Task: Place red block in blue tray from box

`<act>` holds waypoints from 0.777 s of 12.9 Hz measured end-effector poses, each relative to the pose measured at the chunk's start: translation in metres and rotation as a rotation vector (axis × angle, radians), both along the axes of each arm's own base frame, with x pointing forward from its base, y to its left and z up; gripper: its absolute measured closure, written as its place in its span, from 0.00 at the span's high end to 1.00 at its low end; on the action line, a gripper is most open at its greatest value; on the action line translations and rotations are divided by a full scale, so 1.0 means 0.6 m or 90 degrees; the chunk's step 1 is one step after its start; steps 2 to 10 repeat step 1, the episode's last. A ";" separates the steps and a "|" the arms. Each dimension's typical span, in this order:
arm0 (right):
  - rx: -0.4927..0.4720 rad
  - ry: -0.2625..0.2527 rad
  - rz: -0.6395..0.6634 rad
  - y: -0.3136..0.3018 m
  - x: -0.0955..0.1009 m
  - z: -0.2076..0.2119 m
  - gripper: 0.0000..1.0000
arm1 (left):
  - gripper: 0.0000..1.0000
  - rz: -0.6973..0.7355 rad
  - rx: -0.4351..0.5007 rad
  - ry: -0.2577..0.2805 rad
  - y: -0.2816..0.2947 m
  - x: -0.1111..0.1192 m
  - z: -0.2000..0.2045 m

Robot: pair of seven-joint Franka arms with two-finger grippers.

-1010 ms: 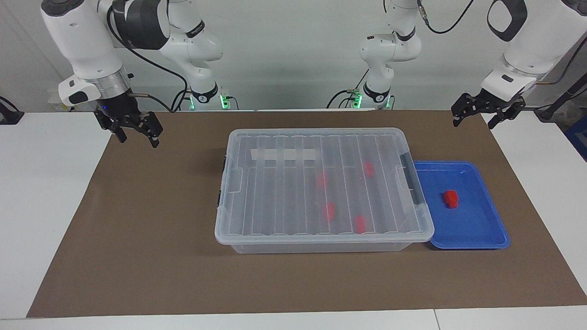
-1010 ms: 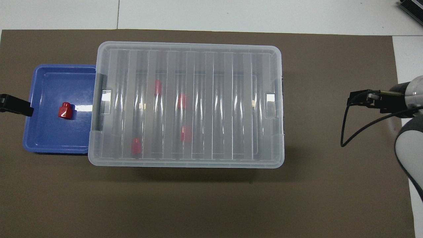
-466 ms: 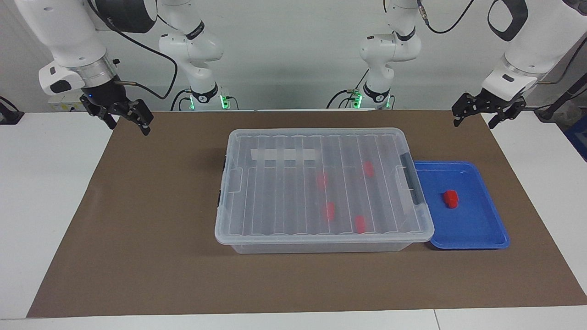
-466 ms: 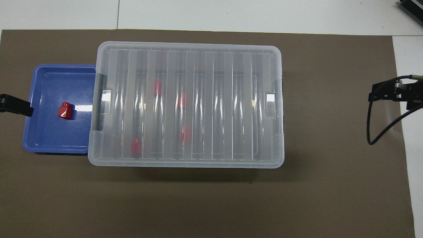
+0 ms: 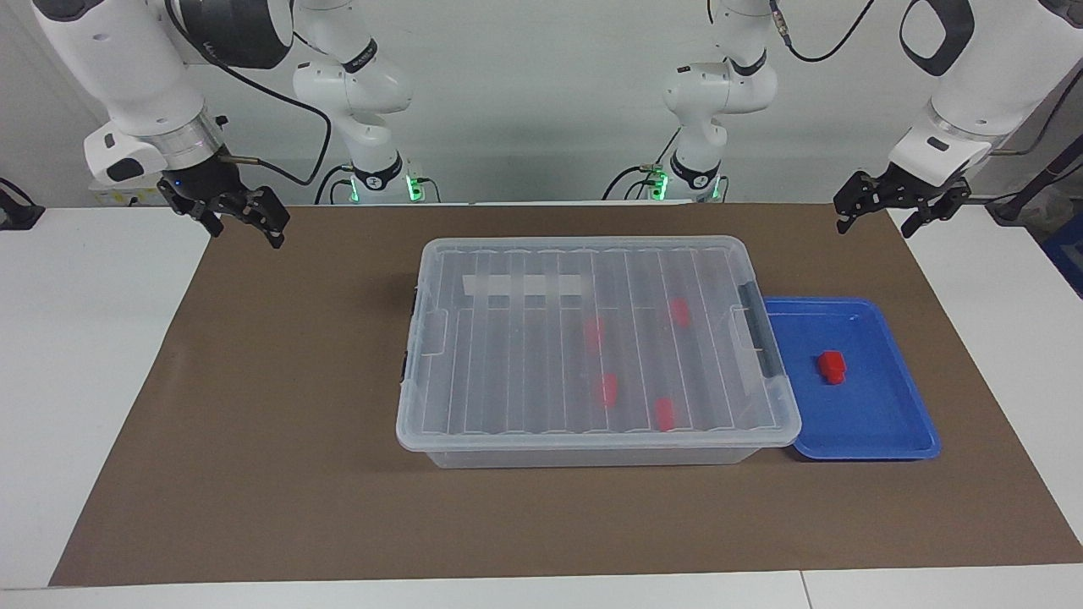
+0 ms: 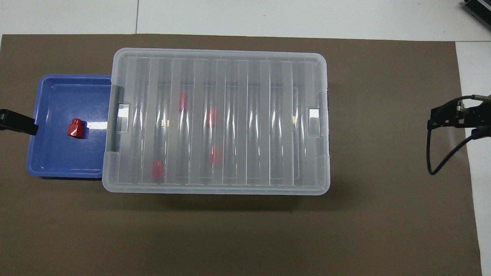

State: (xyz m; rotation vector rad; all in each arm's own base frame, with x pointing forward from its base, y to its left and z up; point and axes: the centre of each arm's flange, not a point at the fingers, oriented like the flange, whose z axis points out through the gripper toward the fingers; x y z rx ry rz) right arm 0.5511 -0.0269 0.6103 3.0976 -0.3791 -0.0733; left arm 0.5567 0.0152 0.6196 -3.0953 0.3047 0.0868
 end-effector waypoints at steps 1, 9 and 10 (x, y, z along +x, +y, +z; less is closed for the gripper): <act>0.000 0.000 0.000 0.000 -0.001 0.001 1.00 | 1.00 0.000 0.000 0.000 0.000 0.000 0.000; 0.000 0.000 0.000 0.000 -0.001 0.001 1.00 | 1.00 0.000 0.000 0.000 0.000 0.000 0.000; 0.000 0.000 0.000 0.000 -0.001 0.001 1.00 | 1.00 0.000 0.000 0.000 0.000 0.000 0.000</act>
